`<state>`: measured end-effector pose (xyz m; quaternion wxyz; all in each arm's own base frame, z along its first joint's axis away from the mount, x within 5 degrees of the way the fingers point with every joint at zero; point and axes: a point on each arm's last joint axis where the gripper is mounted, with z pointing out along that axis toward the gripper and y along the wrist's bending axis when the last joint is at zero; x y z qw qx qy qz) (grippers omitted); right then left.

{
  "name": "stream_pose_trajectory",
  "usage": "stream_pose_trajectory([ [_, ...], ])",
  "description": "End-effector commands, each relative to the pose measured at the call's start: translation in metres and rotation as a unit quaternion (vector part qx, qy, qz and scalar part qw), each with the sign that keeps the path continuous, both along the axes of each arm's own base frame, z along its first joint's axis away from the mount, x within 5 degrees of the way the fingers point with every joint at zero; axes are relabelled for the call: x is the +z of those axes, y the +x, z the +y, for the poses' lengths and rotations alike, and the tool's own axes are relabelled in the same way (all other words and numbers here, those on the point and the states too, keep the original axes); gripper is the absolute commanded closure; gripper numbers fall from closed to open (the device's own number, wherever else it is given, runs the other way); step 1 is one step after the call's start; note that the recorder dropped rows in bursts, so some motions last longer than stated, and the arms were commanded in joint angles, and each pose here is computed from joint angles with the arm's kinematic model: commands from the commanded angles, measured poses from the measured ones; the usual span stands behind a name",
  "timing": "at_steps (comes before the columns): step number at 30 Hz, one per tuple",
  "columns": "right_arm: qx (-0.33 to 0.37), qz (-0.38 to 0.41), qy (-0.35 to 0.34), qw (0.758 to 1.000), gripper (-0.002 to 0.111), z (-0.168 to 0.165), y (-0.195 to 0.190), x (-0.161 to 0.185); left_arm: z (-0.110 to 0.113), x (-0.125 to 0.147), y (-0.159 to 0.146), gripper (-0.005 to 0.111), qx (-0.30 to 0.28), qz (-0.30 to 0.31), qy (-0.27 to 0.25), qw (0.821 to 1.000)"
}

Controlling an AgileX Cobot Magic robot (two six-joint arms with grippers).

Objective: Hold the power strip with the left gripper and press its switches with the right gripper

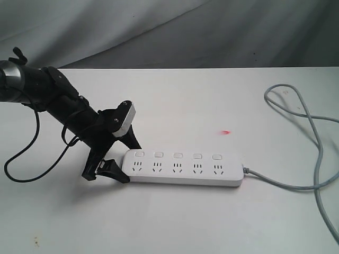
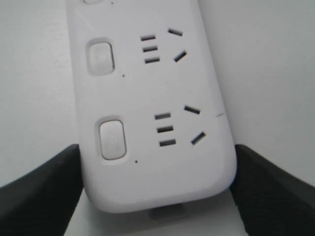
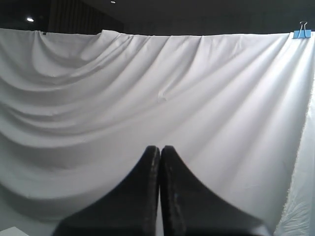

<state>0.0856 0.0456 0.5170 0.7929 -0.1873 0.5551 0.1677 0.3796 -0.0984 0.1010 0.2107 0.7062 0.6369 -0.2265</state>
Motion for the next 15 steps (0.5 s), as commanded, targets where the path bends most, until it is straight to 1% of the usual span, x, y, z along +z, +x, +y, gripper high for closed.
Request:
stream_pose_trajectory([
  [1, -0.003, -0.001, 0.002, 1.000, 0.108, -0.001, -0.001, 0.000, -0.002, 0.004, 0.001, 0.084, 0.001, -0.002, -0.008, 1.000],
  [2, -0.006, -0.003, 0.008, 1.000, 0.108, -0.002, -0.001, 0.001, -0.002, 0.004, 0.001, 0.084, 0.001, -0.002, -0.008, 1.000],
  [3, -0.002, 0.002, 0.029, 1.000, 0.108, -0.003, -0.003, 0.002, -0.002, 0.004, 0.001, 0.084, 0.001, -0.002, -0.008, 1.000],
  [5, 0.018, 0.030, 0.098, 0.995, 0.108, -0.004, -0.006, 0.004, -0.002, 0.004, 0.001, 0.084, 0.001, -0.002, -0.008, 1.000],
  [7, 0.042, 0.071, 0.172, 0.982, 0.108, -0.005, -0.007, 0.004, -0.002, 0.004, 0.001, 0.084, 0.001, -0.002, -0.008, 1.000],
  [9, 0.048, 0.098, 0.205, 0.973, 0.108, -0.006, -0.009, 0.002, -0.002, 0.004, 0.001, 0.084, 0.001, -0.002, -0.008, 1.000],
  [11, 0.038, 0.125, 0.200, 0.971, 0.108, -0.007, -0.007, -0.003, -0.002, 0.004, 0.001, 0.084, 0.001, -0.002, -0.008, 1.000],
  [13, 0.009, 0.162, 0.167, 0.973, 0.108, -0.008, -0.005, -0.012, -0.002, 0.004, 0.001, 0.084, 0.001, -0.002, -0.008, 1.000],
  [15, -0.029, 0.215, 0.131, 0.967, 0.108, -0.011, -0.004, -0.024, -0.002, 0.004, 0.001, 0.084, 0.001, -0.002, -0.008, 1.000],
])
